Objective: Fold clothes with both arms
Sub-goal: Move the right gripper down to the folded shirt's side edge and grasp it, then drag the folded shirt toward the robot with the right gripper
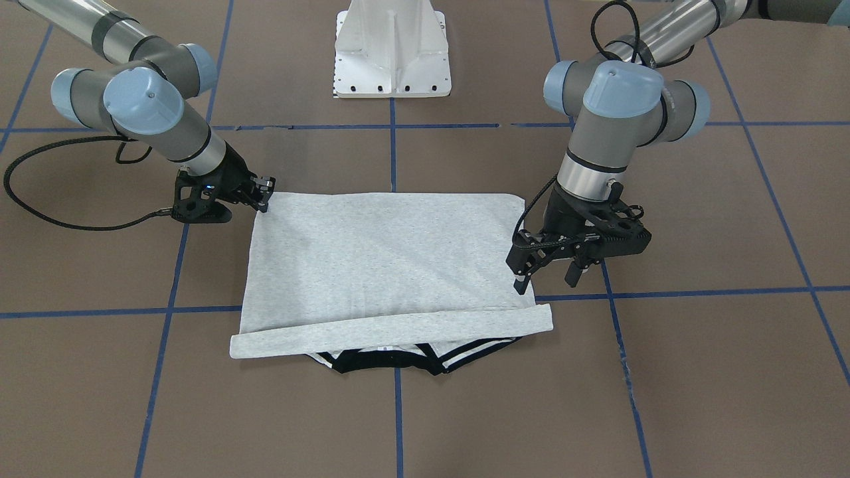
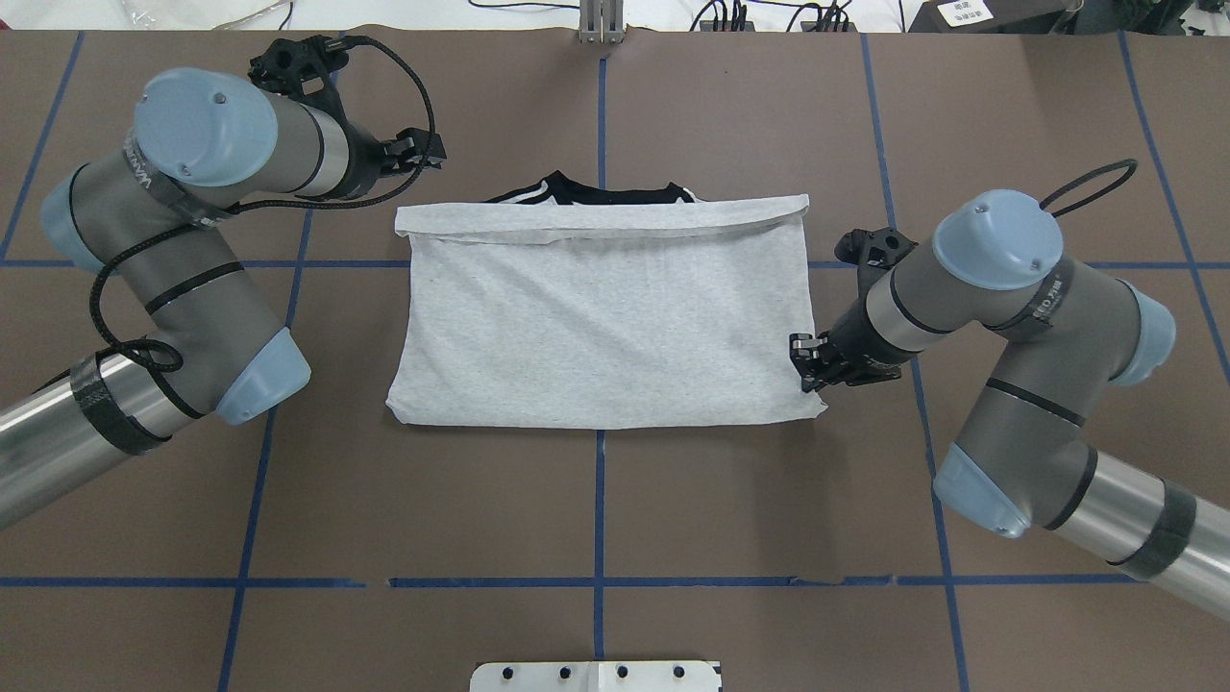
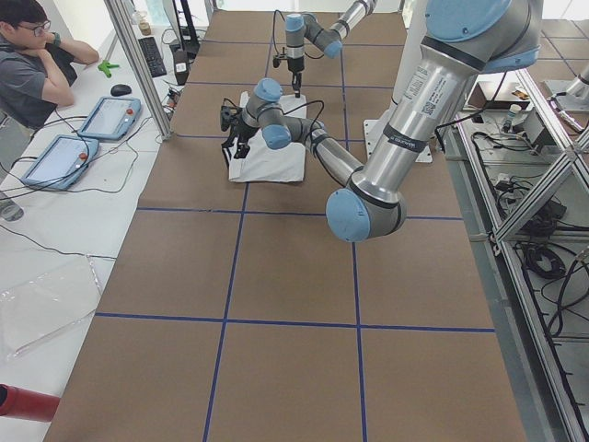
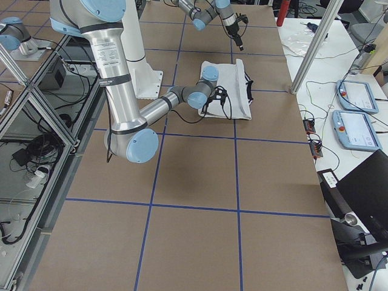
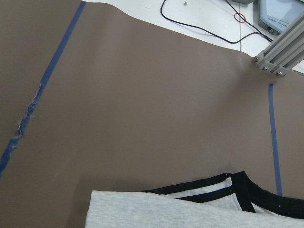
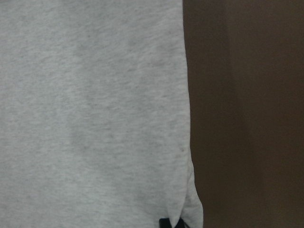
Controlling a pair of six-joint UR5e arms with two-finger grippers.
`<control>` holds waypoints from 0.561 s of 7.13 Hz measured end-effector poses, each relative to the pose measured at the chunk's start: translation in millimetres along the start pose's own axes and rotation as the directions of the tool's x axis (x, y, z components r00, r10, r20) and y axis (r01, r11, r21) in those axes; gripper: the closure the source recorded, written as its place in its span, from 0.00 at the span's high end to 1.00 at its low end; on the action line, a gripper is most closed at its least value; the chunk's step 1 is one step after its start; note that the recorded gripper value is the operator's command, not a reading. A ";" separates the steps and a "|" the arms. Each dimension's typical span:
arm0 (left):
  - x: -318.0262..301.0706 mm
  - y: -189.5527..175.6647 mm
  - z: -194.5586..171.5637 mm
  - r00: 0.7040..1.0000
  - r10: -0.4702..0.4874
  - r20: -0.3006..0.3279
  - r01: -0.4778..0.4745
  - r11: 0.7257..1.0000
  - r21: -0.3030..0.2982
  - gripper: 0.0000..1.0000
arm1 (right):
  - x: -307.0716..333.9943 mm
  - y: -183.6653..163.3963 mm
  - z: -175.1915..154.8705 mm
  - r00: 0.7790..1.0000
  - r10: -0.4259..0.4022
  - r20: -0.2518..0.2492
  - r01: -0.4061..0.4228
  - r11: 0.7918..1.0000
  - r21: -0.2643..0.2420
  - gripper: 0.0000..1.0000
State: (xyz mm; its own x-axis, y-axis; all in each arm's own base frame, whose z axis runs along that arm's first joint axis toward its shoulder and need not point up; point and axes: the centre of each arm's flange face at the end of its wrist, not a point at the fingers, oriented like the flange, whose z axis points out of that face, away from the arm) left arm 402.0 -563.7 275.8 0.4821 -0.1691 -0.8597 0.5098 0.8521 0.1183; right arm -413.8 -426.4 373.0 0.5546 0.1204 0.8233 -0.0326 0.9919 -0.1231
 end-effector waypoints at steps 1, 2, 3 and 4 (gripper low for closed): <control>-0.6 0.1 0.2 1.000 -0.001 0.001 0.001 1.000 -0.001 1.00 | 13.8 13.4 -12.3 1.000 -0.003 0.005 0.003 1.000 -0.002 0.00; -1.1 0.2 0.4 1.000 -0.002 0.002 0.002 1.000 0.000 1.00 | 32.0 29.7 -24.6 1.000 -0.003 0.005 0.003 1.000 -0.008 0.00; -1.7 0.4 0.7 1.000 -0.004 0.003 0.004 1.000 0.001 1.00 | 49.5 50.8 -34.4 1.000 -0.008 -0.001 0.008 1.000 -0.021 0.00; -1.9 0.6 0.8 1.000 -0.007 0.004 0.007 1.000 0.003 1.00 | 59.8 79.7 -37.2 1.000 -0.027 -0.008 0.026 0.998 -0.055 0.00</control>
State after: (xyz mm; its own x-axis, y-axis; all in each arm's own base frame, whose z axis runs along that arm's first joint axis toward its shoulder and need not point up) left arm 402.0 -563.3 277.9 0.4812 -0.1769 -0.8586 0.5152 0.8495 0.1137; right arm -352.4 -341.7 391.8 0.5619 0.0935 0.8219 0.0280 0.9909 -0.1320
